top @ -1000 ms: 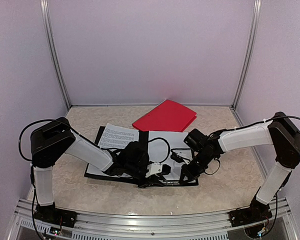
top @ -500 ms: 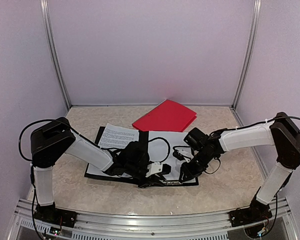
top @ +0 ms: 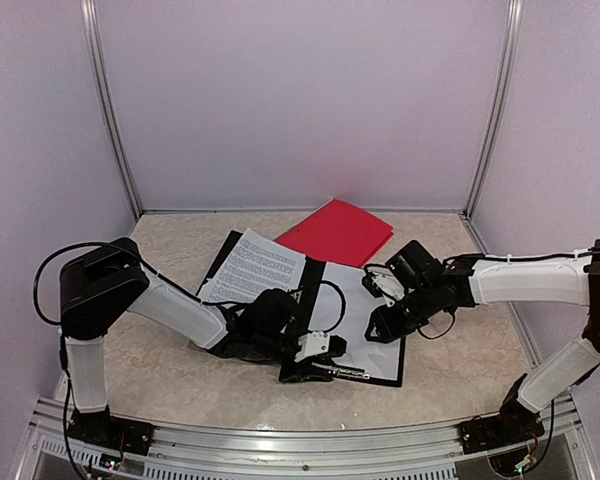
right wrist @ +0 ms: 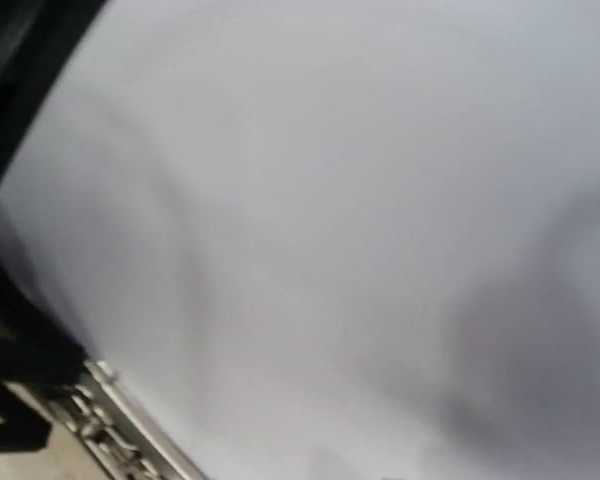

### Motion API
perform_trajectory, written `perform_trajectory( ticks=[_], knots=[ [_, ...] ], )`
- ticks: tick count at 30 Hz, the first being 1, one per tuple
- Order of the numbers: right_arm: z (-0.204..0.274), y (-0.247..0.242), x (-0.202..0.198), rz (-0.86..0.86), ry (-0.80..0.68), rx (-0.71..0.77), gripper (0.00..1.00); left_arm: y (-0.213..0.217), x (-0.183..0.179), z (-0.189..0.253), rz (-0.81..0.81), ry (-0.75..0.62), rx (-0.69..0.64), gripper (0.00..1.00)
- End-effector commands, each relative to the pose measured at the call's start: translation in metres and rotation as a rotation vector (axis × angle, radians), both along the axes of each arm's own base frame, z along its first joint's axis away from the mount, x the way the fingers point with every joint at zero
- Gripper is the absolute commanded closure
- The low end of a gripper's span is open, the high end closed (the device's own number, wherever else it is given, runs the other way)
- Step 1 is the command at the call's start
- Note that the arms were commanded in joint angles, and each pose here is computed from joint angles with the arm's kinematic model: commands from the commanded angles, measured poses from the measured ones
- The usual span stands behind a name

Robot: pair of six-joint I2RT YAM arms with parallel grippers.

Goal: Put the files into the folder
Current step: Clamp the file at the center of the board, then pick up the folder with files at the center of the board.

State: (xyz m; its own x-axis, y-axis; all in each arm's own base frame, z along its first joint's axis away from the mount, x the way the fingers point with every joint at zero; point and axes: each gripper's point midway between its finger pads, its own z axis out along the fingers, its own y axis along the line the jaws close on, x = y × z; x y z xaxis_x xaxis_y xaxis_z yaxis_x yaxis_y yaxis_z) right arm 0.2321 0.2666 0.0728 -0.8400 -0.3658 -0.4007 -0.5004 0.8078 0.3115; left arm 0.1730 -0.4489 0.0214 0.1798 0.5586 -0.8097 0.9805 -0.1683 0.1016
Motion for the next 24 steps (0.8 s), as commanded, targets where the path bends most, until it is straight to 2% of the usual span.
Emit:
perform_trajectory(
  ticks=[1, 3, 4, 5, 6, 11, 15, 19, 24],
  knots=[
    [-0.001, -0.022, 0.004, -0.143, -0.033, -0.023, 0.67, 0.0, 0.005, 0.013, 0.051, -0.043, 0.0, 0.63],
    [0.001, -0.032, 0.005, -0.196, -0.051, -0.033, 0.67, 0.0, 0.006, 0.017, 0.063, -0.049, -0.008, 0.59],
    [0.002, -0.038, 0.006, -0.229, -0.06, -0.042, 0.66, -0.001, 0.007, 0.022, 0.07, -0.056, -0.019, 0.52],
    [0.002, -0.044, 0.007, -0.266, -0.071, -0.054, 0.65, 0.0, 0.007, 0.025, 0.076, -0.061, -0.027, 0.21],
    [0.002, -0.05, 0.008, -0.299, -0.081, -0.067, 0.65, -0.001, 0.007, 0.029, 0.079, -0.066, -0.038, 0.04],
    [-0.002, -0.073, 0.018, -0.43, -0.138, -0.128, 0.58, -0.002, 0.017, 0.055, 0.144, -0.108, -0.085, 0.01],
    [-0.008, -0.081, 0.033, -0.491, -0.158, -0.146, 0.44, 0.001, 0.035, 0.082, 0.261, -0.135, -0.117, 0.01],
    [-0.006, -0.088, 0.054, -0.534, -0.206, -0.151, 0.32, 0.019, 0.075, 0.109, 0.499, -0.155, -0.136, 0.01],
    [-0.007, -0.097, 0.082, -0.581, -0.226, -0.122, 0.27, 0.064, 0.124, 0.133, 0.846, -0.051, -0.107, 0.01]
  ],
)
